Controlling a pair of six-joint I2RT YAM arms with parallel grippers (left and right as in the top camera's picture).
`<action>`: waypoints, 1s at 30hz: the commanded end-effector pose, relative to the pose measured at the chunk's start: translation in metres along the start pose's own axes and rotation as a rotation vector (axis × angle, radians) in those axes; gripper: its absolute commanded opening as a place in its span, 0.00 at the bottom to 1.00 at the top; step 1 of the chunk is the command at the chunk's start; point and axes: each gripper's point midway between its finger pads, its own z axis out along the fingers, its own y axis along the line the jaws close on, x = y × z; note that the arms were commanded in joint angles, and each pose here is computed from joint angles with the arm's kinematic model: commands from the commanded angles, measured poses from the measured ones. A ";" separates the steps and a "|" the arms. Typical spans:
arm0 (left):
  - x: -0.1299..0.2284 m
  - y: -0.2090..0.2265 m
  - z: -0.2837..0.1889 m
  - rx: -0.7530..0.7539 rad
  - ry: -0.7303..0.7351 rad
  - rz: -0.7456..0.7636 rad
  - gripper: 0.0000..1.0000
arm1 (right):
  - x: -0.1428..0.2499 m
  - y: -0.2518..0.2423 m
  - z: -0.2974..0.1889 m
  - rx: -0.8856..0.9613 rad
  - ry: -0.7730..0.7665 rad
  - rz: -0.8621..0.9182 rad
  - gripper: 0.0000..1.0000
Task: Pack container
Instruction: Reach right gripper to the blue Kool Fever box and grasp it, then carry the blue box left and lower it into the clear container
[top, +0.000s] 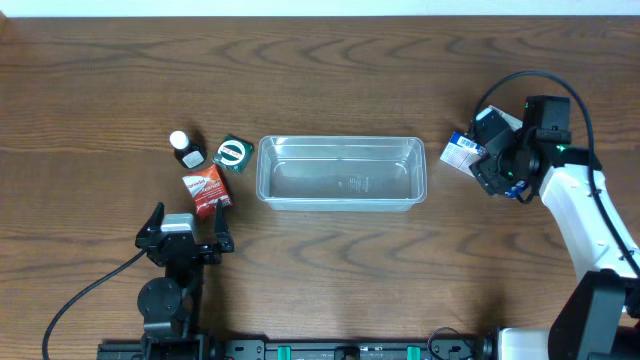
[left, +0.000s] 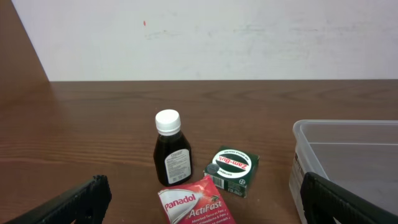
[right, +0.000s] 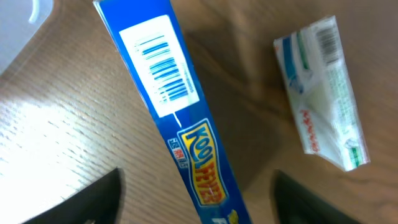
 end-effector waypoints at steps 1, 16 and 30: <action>0.015 0.000 0.001 0.002 0.047 0.002 0.98 | -0.002 -0.007 -0.001 0.014 -0.001 0.007 0.54; 0.015 0.000 0.001 0.002 0.047 0.002 0.98 | 0.005 -0.012 -0.001 0.031 0.020 0.022 0.09; 0.015 0.000 0.001 0.002 0.047 0.002 0.98 | -0.045 -0.021 -0.059 0.142 -0.146 -0.043 0.01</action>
